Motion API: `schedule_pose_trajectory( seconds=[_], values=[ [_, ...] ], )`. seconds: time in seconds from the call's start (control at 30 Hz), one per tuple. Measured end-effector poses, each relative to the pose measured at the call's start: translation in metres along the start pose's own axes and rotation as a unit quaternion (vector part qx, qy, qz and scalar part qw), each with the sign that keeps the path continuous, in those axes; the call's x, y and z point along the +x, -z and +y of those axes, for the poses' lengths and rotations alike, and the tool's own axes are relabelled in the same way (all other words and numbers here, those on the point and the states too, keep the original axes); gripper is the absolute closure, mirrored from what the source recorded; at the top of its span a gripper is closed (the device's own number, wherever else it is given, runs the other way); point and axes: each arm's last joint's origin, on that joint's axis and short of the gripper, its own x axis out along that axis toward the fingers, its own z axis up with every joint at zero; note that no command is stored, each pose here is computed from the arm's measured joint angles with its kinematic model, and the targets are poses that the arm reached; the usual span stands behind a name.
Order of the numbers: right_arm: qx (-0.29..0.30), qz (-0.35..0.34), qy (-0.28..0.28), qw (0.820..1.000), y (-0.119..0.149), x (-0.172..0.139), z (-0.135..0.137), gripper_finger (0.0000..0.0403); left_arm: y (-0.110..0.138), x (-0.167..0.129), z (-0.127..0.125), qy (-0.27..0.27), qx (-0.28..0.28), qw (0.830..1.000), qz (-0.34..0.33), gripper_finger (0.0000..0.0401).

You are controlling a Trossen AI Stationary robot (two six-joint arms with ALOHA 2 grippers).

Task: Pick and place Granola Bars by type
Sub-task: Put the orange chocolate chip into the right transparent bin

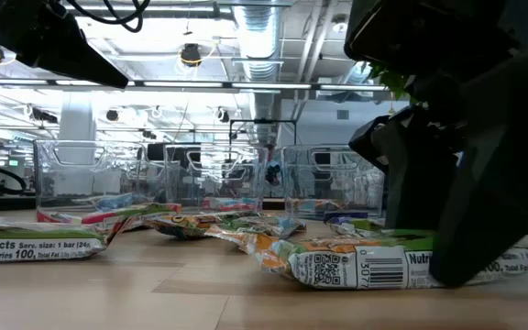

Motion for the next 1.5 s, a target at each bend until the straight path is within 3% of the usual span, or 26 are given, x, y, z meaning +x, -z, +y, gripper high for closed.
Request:
schedule_pose_trajectory(
  seconds=[0.23, 0.53, 1.0, 1.5],
  values=[
    [-0.012, 0.001, 0.000, 1.000, -0.001, -0.002, 0.000, 0.0320, 0.000, 0.000, 0.000, -0.001, 0.003, 1.000, 0.001, 0.0268],
    [-0.032, -0.004, -0.003, 0.999, -0.005, -0.020, -0.001, 0.0317, 0.001, 0.000, 0.000, -0.001, 0.004, 1.000, 0.001, 0.0268],
    [-0.080, -0.085, -0.013, 0.993, -0.029, -0.067, 0.003, 0.0321, 0.001, 0.000, 0.000, -0.001, 0.004, 1.000, 0.002, 0.0268],
    [-0.083, -0.119, 0.163, 0.976, -0.041, -0.134, -0.036, 0.0321, 0.001, 0.000, 0.001, -0.001, 0.007, 1.000, 0.003, 0.0268]
  ],
)
